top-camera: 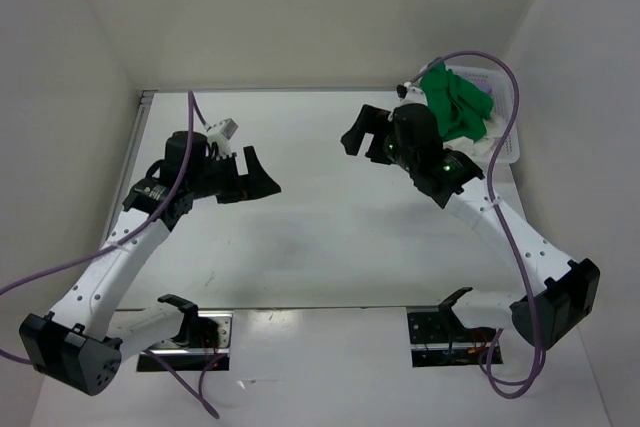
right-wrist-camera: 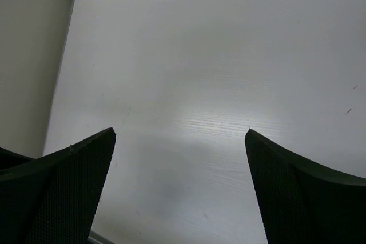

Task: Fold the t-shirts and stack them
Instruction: Grab crumpled tshirt from bin with the right arm

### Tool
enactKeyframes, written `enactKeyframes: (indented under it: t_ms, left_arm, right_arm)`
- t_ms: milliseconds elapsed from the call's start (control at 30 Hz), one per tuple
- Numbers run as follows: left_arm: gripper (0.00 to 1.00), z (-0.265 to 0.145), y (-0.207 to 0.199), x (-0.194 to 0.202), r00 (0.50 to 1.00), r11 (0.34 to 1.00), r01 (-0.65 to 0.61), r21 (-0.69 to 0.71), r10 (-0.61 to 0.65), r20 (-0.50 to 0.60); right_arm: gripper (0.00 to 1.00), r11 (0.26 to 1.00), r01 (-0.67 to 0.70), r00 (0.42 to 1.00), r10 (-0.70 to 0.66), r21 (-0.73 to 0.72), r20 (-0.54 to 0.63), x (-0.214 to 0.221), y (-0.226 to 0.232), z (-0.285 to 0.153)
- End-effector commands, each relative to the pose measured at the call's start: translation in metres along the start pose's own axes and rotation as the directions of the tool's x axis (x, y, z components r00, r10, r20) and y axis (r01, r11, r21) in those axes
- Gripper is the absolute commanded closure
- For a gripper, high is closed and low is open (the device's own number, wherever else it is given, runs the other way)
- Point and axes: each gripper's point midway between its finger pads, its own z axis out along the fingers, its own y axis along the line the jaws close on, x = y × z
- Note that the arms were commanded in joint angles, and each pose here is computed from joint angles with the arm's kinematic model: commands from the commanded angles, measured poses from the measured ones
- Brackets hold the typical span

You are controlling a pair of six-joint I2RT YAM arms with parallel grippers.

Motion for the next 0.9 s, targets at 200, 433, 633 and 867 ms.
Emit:
enactKeyframes:
  t_ms: [200, 433, 633, 867]
  left_arm:
    - [0.0, 0.001, -0.019, -0.011, 0.996, 0.991, -0.079, 0.11, 0.074, 0.052]
    - [0.66, 0.001, -0.02, -0.012, 0.994, 0.989, -0.085, 0.122, 0.076, 0.076]
    - [0.88, -0.007, -0.018, 0.003, 0.994, 0.99, -0.088, 0.112, 0.081, 0.07]
    - [0.35, -0.007, -0.009, 0.022, 0.997, 0.993, -0.071, 0.091, 0.068, 0.03]
  right_arm:
    - [0.67, 0.997, 0.0, 0.987, -0.012, 0.075, 0.161, -0.052, -0.021, -0.02]
    - [0.78, 0.926, -0.052, 0.966, -0.049, 0.375, 0.255, -0.119, -0.111, 0.015]
    - [0.53, 0.815, -0.084, 0.968, -0.069, 0.573, 0.239, -0.164, -0.195, 0.064]
    - [0.36, 0.727, -0.193, 0.961, 0.003, 0.659, 0.278, -0.18, -0.271, 0.079]
